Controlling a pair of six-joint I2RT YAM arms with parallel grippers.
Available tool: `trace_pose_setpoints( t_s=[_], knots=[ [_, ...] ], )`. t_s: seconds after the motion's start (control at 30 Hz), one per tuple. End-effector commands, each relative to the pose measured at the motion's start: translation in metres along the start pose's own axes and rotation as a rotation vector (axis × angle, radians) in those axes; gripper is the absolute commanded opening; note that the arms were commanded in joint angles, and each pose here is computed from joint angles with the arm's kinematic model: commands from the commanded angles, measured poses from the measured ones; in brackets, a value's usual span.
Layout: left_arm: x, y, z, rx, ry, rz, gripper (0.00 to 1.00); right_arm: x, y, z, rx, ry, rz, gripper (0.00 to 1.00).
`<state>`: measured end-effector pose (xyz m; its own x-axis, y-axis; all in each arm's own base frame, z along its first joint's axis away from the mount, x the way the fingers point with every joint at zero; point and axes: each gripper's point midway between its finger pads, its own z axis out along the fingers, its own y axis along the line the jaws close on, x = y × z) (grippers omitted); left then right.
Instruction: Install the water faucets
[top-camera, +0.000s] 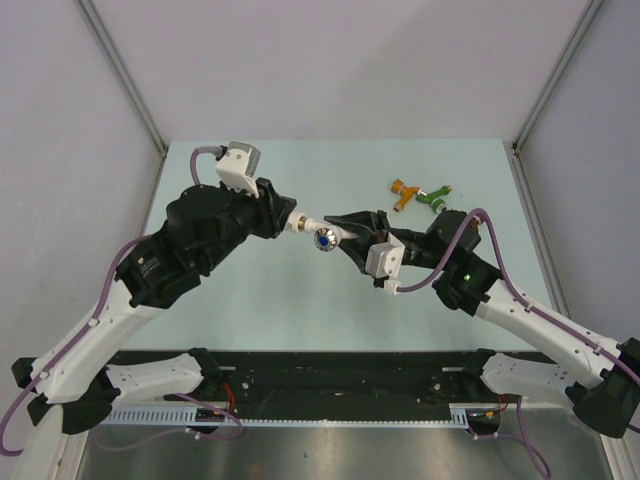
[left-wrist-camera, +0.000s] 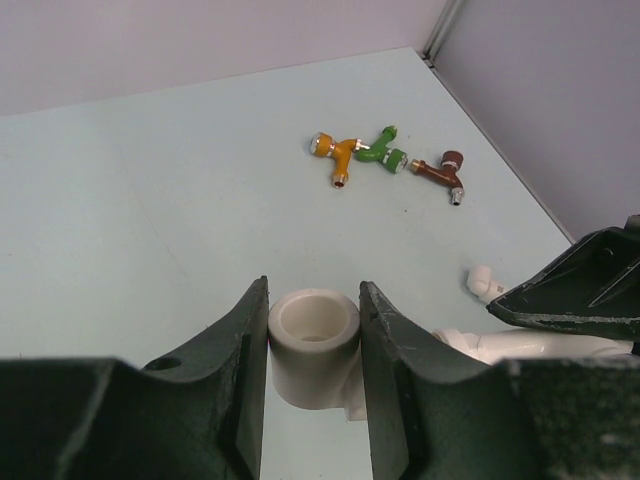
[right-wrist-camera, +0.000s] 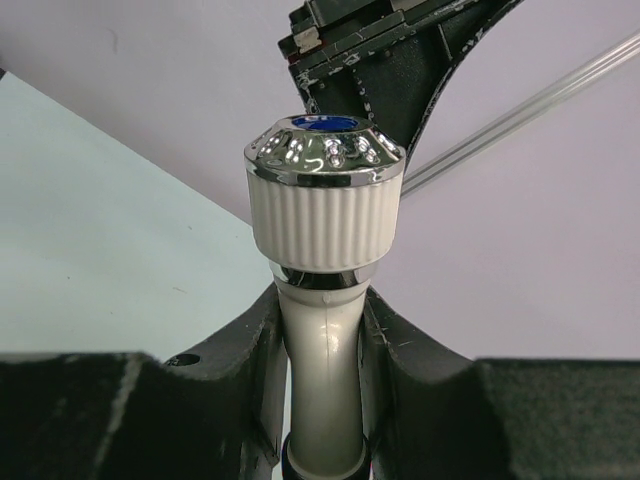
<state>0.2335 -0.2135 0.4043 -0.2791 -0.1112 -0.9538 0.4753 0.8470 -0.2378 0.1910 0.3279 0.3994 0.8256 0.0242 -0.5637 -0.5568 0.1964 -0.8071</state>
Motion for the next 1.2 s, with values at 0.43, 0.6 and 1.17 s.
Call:
trace_pose_setpoints(
  t_s=[0.43, 0.6, 1.17],
  knots=[
    [-0.017, -0.03, -0.011, 0.162, -0.136, -0.135, 0.0, 0.003, -0.025, 0.01, 0.155, 0.04, 0.155, 0.0],
    [-0.019, -0.028, -0.013, 0.167, -0.195, -0.128, 0.0, 0.003, -0.025, 0.011, 0.196, 0.05, 0.249, 0.0],
    [-0.016, -0.034, -0.019, 0.198, -0.293, -0.091, 0.0, 0.007, -0.028, 0.011, 0.337, 0.067, 0.581, 0.0]
  ],
)
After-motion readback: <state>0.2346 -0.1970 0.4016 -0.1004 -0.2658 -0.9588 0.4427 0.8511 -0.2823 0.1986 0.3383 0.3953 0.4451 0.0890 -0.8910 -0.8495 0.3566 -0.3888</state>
